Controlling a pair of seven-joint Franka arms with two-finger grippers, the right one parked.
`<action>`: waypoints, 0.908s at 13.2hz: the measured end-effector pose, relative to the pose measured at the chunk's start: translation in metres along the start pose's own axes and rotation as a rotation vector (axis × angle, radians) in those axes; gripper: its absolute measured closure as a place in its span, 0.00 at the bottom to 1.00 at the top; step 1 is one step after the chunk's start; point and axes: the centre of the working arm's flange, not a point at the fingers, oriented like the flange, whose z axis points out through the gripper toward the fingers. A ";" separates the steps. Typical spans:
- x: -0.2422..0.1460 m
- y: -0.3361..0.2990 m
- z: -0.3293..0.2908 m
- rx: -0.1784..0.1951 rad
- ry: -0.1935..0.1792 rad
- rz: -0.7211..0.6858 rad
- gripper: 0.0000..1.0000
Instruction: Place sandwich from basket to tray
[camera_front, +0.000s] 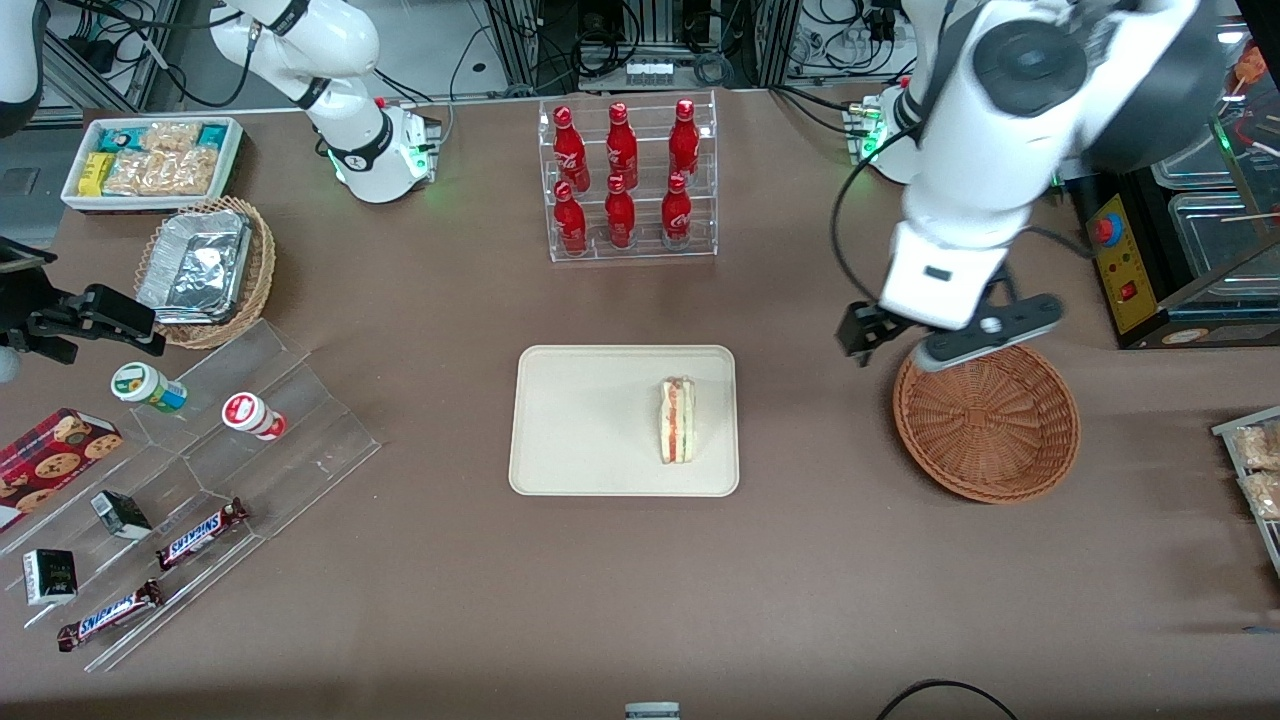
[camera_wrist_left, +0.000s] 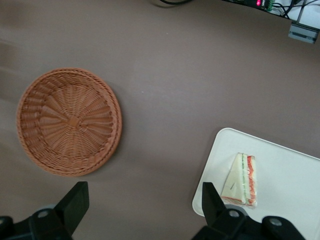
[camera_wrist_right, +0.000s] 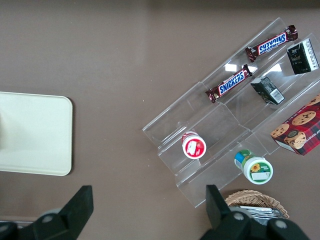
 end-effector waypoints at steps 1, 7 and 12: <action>0.005 -0.014 -0.007 -0.005 -0.008 0.007 0.00; 0.028 -0.107 -0.030 -0.001 -0.116 0.117 0.00; 0.028 -0.157 -0.044 -0.006 -0.174 0.199 0.00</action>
